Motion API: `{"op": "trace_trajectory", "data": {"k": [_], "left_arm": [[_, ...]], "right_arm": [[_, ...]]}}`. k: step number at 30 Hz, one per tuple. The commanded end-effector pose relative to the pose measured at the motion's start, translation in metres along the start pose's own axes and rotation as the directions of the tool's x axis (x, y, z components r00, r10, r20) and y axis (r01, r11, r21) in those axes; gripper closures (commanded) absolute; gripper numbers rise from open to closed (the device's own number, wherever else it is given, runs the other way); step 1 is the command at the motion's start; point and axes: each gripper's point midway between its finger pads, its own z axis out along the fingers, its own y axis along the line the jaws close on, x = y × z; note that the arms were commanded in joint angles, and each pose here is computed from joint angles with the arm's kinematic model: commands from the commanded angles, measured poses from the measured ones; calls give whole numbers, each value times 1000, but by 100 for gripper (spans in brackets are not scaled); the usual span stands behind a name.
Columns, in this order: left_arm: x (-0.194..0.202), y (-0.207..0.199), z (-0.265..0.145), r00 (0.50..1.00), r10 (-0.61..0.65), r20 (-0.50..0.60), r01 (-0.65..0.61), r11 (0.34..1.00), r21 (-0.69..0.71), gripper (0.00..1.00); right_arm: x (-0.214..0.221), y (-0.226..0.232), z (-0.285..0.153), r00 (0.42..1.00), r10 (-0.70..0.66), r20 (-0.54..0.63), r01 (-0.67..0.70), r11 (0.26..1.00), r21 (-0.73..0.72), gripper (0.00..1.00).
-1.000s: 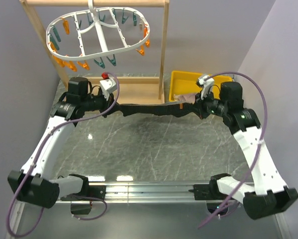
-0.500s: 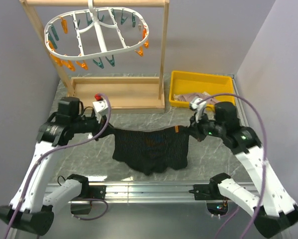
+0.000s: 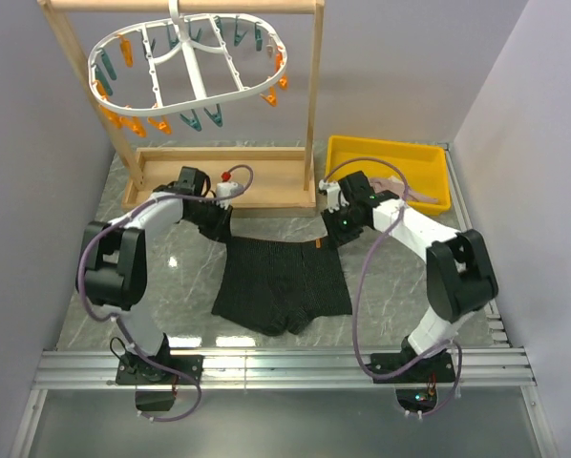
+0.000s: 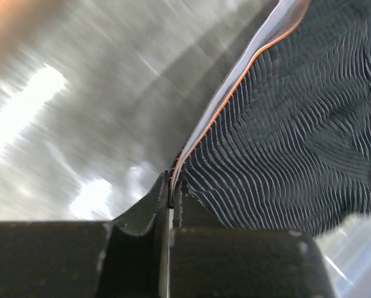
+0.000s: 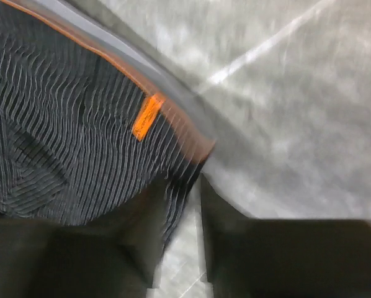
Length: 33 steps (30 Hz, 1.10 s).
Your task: Clip the underwear to the hanger
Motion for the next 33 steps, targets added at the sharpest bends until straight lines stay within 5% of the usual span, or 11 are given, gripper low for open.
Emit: {"op": "trace_trajectory", "data": {"k": [1, 3, 6, 13, 17, 27, 33], "left_arm": [[-43, 30, -1, 994, 59, 94, -50, 994, -95, 95], [-35, 43, 5, 997, 36, 61, -28, 992, -126, 95], [-15, 59, 9, 1000, 3, 8, -2, 988, -157, 98], [1, 76, -14, 1000, -10, 1, 10, 966, -259, 86], [7, 83, -27, 1000, -6, -13, 2, 947, -322, 87], [8, 25, -70, 989, 121, 90, -97, 967, -234, 36], [39, -32, -109, 951, 282, 126, -256, 947, -193, 31]], "right_arm": [[-47, -4, 3, 994, -8, 105, 6, 1000, 17, 60], [-52, -4, 8, 994, 2, 109, -3, 1000, 8, 56], [-54, -4, 12, 995, 19, 101, -20, 1000, 5, 36], [-52, 6, -16, 992, -24, 124, 27, 1000, -17, 34], [-49, 24, -50, 983, -56, 175, 68, 996, -62, 32], [-60, 36, -141, 878, -198, 436, 196, 979, 49, 20], [-89, 46, -197, 757, -204, 621, 184, 978, 96, 15]]}}
